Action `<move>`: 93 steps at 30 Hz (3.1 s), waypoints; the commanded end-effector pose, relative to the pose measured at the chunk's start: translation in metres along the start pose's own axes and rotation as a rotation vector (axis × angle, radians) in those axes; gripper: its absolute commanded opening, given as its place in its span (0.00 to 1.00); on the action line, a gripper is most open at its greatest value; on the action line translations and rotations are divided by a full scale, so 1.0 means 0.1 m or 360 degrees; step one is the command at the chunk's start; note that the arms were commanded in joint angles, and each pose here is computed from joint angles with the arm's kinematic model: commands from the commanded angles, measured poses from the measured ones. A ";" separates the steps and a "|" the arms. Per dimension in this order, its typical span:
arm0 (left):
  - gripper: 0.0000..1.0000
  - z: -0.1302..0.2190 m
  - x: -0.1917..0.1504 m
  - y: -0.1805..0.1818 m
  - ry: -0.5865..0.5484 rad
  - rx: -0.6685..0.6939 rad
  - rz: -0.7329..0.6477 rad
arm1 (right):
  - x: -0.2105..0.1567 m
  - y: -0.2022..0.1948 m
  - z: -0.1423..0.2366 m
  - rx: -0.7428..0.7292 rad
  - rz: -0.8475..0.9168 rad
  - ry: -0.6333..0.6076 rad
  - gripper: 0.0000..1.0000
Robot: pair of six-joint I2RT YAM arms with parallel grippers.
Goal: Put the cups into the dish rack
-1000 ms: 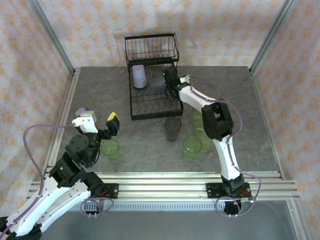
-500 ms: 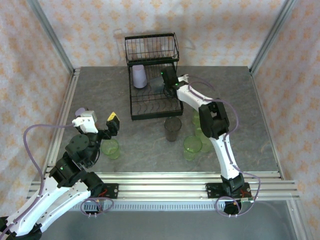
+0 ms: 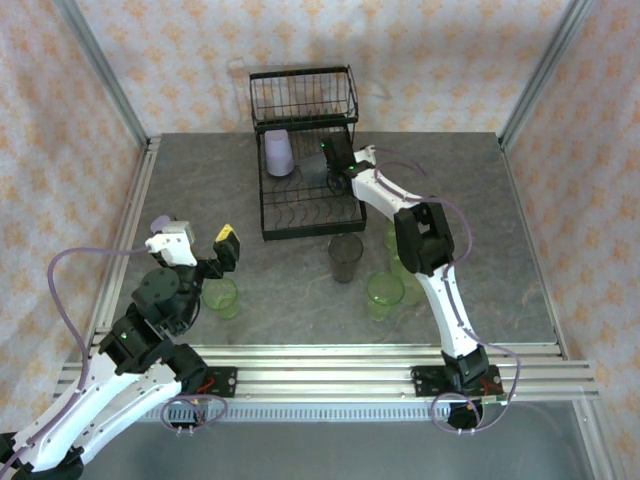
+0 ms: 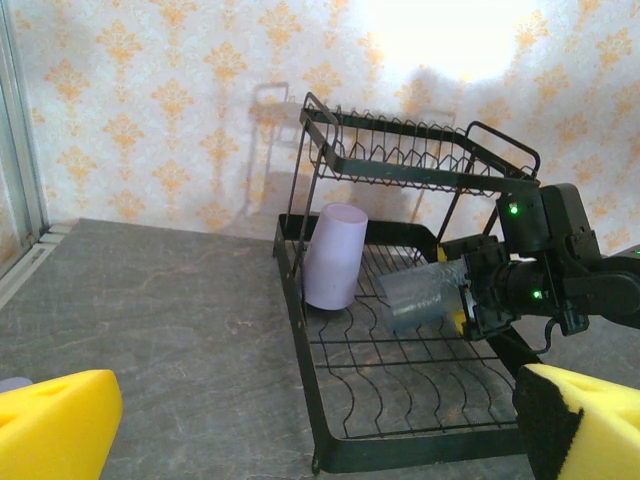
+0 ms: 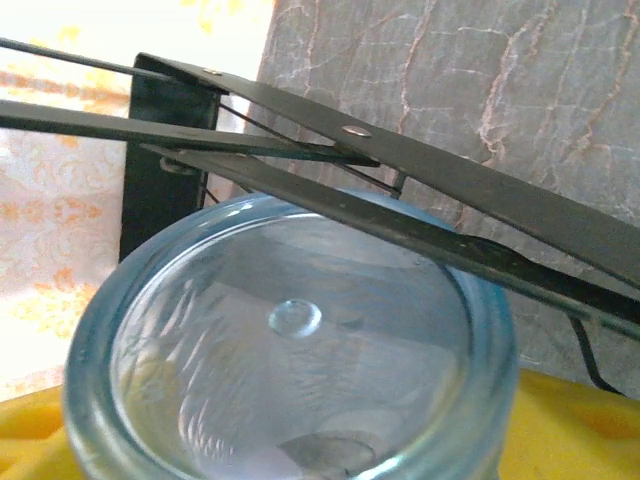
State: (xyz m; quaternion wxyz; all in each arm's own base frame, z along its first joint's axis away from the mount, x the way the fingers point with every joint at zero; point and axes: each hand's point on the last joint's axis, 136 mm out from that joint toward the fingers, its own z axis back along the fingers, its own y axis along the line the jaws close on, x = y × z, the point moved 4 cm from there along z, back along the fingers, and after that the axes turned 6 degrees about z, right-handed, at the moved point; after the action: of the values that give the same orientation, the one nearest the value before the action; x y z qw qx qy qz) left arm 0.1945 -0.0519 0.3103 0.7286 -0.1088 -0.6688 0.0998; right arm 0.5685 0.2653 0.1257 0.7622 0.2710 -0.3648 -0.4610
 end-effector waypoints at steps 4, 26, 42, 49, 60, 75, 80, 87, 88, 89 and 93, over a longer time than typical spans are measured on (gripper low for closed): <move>0.99 0.02 0.05 0.01 0.0000 0.0014 -0.0018 | 0.08 0.08 0.00 0.0056 0.0140 -0.0048 0.65; 1.00 0.02 0.06 0.00 -0.0008 0.0011 -0.0012 | -0.07 0.64 0.55 0.0544 0.1133 -0.0288 0.36; 0.99 0.00 0.08 -0.02 -0.0014 0.0016 -0.0019 | -0.40 0.73 0.92 0.0744 0.1642 -0.0478 0.35; 0.99 -0.03 0.09 -0.02 -0.0026 0.0042 -0.0019 | -0.74 0.76 1.08 0.0862 0.1914 -0.0327 0.34; 1.00 -0.04 0.12 -0.03 -0.0039 0.0048 -0.0034 | -1.14 0.87 0.97 0.0888 0.2183 -0.0258 0.34; 1.00 -0.02 0.12 0.00 -0.0040 0.0064 -0.0034 | -1.33 0.94 0.69 0.0875 0.2229 -0.0181 0.34; 0.99 -0.03 0.11 0.00 -0.0035 0.0064 -0.0038 | -1.39 0.91 0.63 0.0885 0.2219 -0.0145 0.34; 0.99 -0.03 0.09 0.00 -0.0031 0.0069 -0.0040 | -1.44 0.91 0.59 0.0899 0.2229 -0.0119 0.35; 1.00 -0.03 0.09 0.00 -0.0029 0.0068 -0.0041 | -1.44 0.92 0.58 0.0891 0.2232 -0.0121 0.35; 0.99 -0.03 0.09 0.00 -0.0029 0.0070 -0.0039 | -1.45 0.90 0.56 0.0884 0.2235 -0.0121 0.35; 0.99 -0.03 0.08 0.01 -0.0030 0.0067 -0.0035 | -1.46 0.88 0.54 0.0872 0.2231 -0.0115 0.44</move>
State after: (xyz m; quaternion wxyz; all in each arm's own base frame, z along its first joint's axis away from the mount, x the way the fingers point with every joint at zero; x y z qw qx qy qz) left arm 0.2015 -0.0537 0.3047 0.7384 -0.0864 -0.6614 0.0994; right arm 0.5224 0.4269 0.1722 0.7745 0.1374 -0.5725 0.2315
